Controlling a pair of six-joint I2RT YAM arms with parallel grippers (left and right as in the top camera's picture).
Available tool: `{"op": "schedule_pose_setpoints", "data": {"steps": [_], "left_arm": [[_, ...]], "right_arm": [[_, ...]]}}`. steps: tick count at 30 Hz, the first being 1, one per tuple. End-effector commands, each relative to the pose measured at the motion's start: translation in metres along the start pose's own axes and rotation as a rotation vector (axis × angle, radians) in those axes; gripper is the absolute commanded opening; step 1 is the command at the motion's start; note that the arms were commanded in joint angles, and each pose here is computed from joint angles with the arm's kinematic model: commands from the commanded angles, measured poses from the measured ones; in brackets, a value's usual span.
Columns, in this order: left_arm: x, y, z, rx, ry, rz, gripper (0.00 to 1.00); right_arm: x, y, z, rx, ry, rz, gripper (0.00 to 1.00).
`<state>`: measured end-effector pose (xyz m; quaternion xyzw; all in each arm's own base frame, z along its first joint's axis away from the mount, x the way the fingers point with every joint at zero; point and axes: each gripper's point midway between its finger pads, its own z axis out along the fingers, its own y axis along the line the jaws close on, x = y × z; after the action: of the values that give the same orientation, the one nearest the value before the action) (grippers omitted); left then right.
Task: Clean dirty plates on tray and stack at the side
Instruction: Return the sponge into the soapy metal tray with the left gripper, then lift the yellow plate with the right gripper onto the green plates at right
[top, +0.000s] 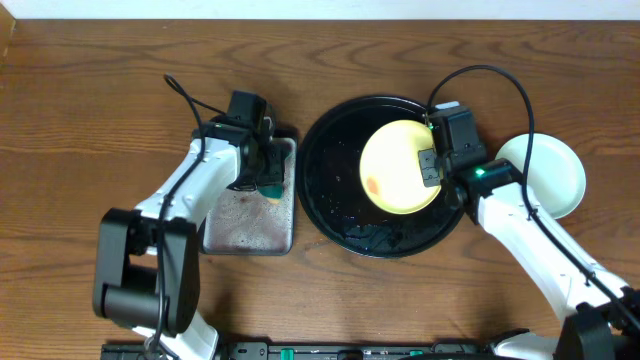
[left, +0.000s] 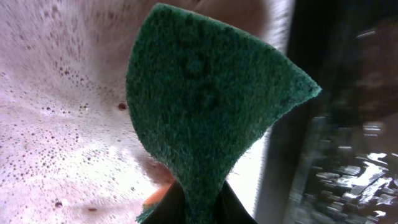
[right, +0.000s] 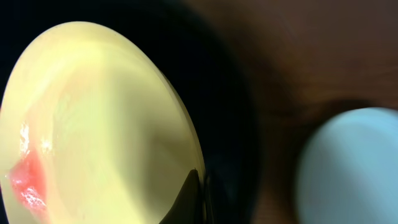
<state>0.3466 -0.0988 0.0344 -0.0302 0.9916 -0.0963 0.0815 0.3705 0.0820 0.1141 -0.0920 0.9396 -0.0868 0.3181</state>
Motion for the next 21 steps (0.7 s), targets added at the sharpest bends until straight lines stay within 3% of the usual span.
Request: {"op": "schedule_pose_setpoints", "data": {"steps": [1,2,4,6,7,11,21], "left_arm": [[-0.003,0.013,0.003,-0.070,-0.013,0.027,0.11],[-0.004,0.014,0.003,-0.076,-0.020,0.027,0.17],[-0.005,0.013,0.002,-0.075,-0.022,0.027,0.56],[-0.004,0.013,0.001,-0.074,-0.021,0.019,0.74],[-0.003,0.013,-0.001,-0.071,-0.018,0.014,0.77],[-0.005,0.010,-0.015,-0.063,-0.047,-0.010,0.79],[-0.013,-0.002,-0.080,-0.018,-0.205,-0.005,0.80]], "right_arm": [[-0.018,-0.024,-0.025,0.195,-0.086,-0.060,0.01],[-0.021,-0.026,-0.031,0.220,-0.103,-0.075,0.01],[-0.030,-0.030,-0.044,0.289,-0.146,-0.113,0.01],[-0.037,-0.030,-0.056,0.343,-0.179,-0.165,0.01],[-0.044,-0.029,-0.065,0.389,-0.206,-0.208,0.01],[-0.054,-0.022,-0.082,0.483,-0.249,-0.304,0.01],[-0.076,-0.018,-0.123,0.676,-0.360,-0.312,0.01]]}}
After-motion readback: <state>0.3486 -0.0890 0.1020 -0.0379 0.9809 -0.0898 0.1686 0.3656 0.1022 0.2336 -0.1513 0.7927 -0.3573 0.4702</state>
